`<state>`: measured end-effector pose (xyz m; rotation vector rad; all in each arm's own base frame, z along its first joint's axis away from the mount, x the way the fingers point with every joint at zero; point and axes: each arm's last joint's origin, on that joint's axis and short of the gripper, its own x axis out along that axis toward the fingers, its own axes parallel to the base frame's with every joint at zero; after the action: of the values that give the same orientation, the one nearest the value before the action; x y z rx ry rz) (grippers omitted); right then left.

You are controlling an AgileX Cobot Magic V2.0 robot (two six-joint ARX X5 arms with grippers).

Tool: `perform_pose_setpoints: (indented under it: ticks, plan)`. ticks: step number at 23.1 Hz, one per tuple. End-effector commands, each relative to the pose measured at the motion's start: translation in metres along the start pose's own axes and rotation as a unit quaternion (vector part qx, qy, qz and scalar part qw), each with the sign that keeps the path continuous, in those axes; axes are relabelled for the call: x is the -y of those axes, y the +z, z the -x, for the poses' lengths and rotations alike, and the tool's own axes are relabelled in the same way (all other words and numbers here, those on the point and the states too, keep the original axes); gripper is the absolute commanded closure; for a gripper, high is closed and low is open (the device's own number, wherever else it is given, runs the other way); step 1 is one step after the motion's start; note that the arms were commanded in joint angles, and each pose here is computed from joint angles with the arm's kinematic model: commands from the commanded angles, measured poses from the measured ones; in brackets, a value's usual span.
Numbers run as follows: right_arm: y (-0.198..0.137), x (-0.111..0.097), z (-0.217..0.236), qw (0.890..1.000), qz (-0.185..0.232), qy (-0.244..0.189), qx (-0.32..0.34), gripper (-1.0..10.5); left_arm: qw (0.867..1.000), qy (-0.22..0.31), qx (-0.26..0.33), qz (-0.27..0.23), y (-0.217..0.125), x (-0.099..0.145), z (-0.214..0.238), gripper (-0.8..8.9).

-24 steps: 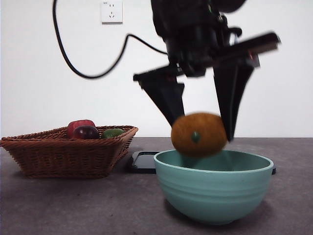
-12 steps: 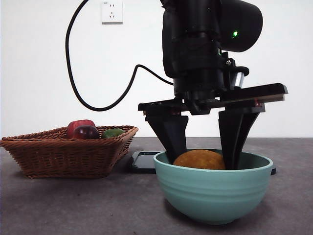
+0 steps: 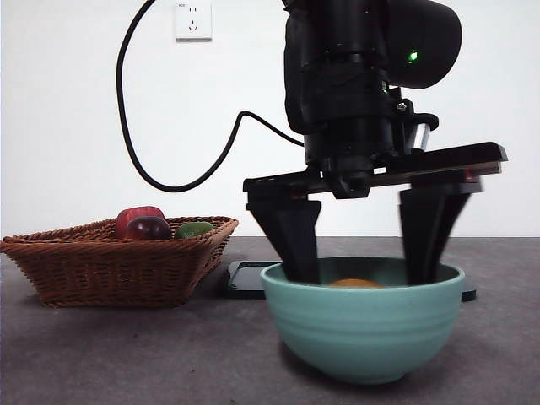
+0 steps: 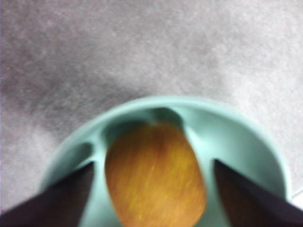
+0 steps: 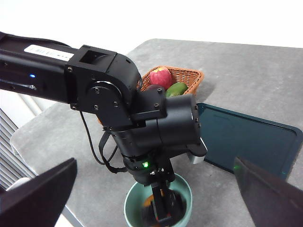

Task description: Pick up the wifruite, put it on the bowl, pick up the plate, put it on desk

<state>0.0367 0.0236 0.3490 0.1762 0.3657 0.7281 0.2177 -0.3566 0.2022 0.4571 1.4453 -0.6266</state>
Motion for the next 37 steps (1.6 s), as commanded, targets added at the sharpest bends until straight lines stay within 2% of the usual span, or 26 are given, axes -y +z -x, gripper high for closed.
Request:
perform_pose_setpoints:
  ticks: [1,5,11,13,16,20,24,29,32,37]
  plan:
    - [0.004,-0.003,0.004,1.000,0.007,0.003,0.011,3.3,1.000,0.001,-0.002,-0.020,0.004,0.007,-0.006,3.02]
    - [0.004,-0.003,0.004,1.000,0.007,0.003,0.011,3.3,0.999,0.001,0.000,-0.034,0.006,0.008,0.010,3.03]
    - [0.004,-0.003,0.004,1.000,0.015,0.001,0.011,3.3,0.994,-0.023,0.081,-0.069,0.006,0.016,0.086,3.04]
    - [0.004,-0.003,0.004,1.000,0.015,0.001,0.011,3.3,0.991,-0.011,0.116,-0.070,-0.004,0.012,0.113,3.04]
    - [0.004,-0.003,0.004,1.000,0.015,0.001,0.012,3.3,0.986,0.016,0.154,-0.065,-0.027,0.004,0.153,3.02]
    - [0.004,-0.003,0.004,1.000,0.015,0.001,0.011,3.3,0.978,0.011,0.199,-0.062,-0.064,-0.007,0.204,2.45]
    - [0.004,-0.003,0.004,1.000,0.015,0.001,0.011,3.3,0.976,0.015,0.206,-0.067,-0.105,-0.020,0.239,2.47]
    - [0.004,-0.003,0.004,1.000,0.015,0.001,0.011,3.3,0.959,0.002,0.274,-0.071,-0.157,-0.036,0.280,2.48]
    - [0.004,-0.003,0.004,1.000,0.015,0.001,0.011,3.3,0.954,0.004,0.289,-0.080,-0.191,-0.048,0.280,2.48]
    - [0.003,-0.002,0.004,1.000,0.012,-0.003,0.010,3.3,0.935,-0.008,0.346,-0.078,-0.232,-0.066,0.261,2.50]
